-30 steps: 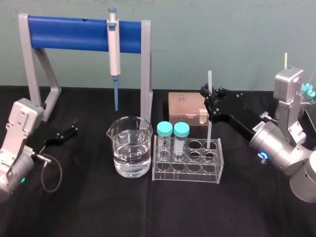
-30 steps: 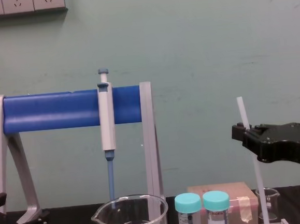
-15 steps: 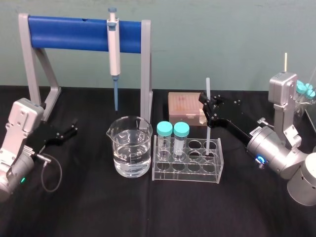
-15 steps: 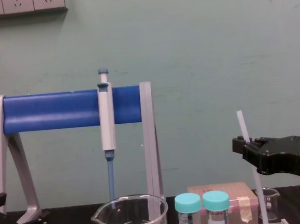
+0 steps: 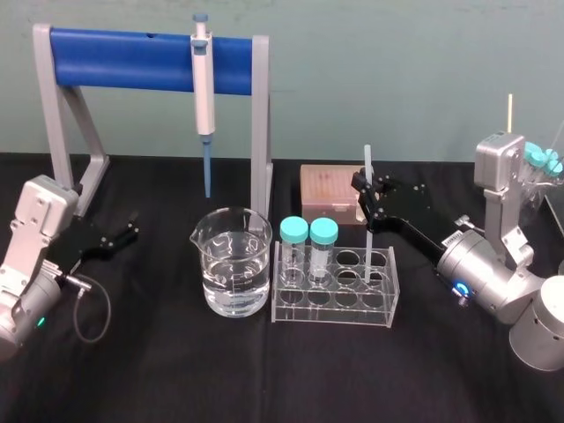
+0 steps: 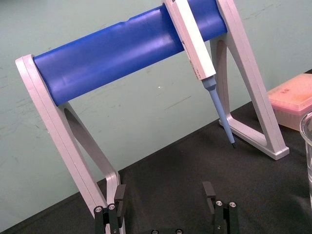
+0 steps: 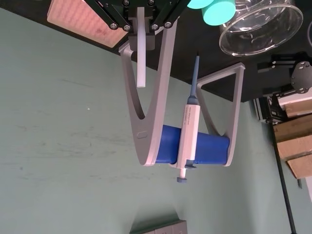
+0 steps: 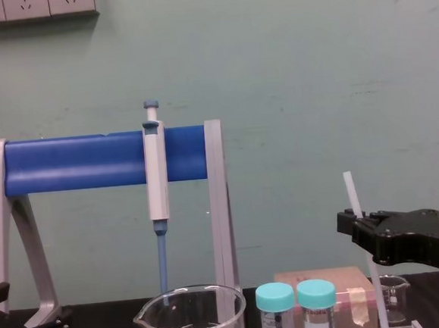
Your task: Pick up the stirring rod with one hand, then place it down.
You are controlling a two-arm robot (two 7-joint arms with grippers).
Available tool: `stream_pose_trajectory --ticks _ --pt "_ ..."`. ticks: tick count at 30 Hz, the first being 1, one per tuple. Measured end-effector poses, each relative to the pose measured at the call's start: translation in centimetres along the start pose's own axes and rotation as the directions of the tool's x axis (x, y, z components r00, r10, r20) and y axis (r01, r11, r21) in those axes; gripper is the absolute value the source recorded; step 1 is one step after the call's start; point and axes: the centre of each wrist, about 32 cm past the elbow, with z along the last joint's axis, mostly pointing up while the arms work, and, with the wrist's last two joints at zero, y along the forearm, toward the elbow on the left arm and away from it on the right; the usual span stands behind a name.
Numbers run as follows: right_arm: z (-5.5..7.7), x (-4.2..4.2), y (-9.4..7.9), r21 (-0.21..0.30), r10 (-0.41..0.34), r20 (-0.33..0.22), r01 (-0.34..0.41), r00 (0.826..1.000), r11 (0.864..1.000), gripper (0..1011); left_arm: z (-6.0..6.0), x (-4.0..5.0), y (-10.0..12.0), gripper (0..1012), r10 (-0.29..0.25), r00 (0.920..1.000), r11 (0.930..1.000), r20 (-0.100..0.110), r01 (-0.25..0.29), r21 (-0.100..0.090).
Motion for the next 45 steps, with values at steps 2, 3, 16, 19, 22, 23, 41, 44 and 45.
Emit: stream_pose_trajectory --ticks 2,3,16,19,22,23,41,44,45 --pt "-0.05 -0.04 0.0 -0.001 0.001 0.003 -0.001 1.0 1.0 75 0.0 0.0 0.0 1000 0.0 1.0 1.0 0.0 0.0 0.0" --pt "-0.05 -0.04 0.0 -0.001 0.001 0.003 -0.001 1.0 1.0 75 0.0 0.0 0.0 1000 0.0 1.0 1.0 0.0 0.0 0.0" --pt "-0.61 -0.13 -0.33 -0.007 -0.012 0.036 0.012 0.999 1.0 75 0.0 0.0 0.0 1000 0.0 1.0 1.0 0.0 0.0 0.0" --pt "-0.67 -0.1 -0.4 -0.008 -0.014 0.035 0.015 0.999 1.0 75 0.0 0.0 0.0 1000 0.0 1.0 1.0 0.0 0.0 0.0" --pt "-0.74 -0.11 -0.49 -0.01 -0.017 0.034 0.017 0.999 1.0 75 0.0 0.0 0.0 1000 0.0 1.0 1.0 0.0 0.0 0.0" --pt "-0.75 -0.1 -0.5 -0.01 -0.018 0.033 0.018 0.999 1.0 75 0.0 0.0 0.0 1000 0.0 1.0 1.0 0.0 0.0 0.0" --pt "-0.92 -0.27 -0.63 -0.025 -0.026 0.027 0.026 0.999 0.999 75 0.0 0.0 0.0 1000 0.0 1.0 1.0 0.0 0.0 0.0" --pt "-0.91 -0.31 -0.61 -0.033 -0.027 0.031 0.028 0.999 0.999 75 0.0 0.0 0.0 1001 0.0 1.0 1.0 0.0 0.0 0.0" --pt "-0.91 -0.3 -0.61 -0.033 -0.027 0.031 0.028 0.999 0.999 75 0.0 0.0 0.0 1001 0.0 1.0 1.0 0.0 0.0 0.0"
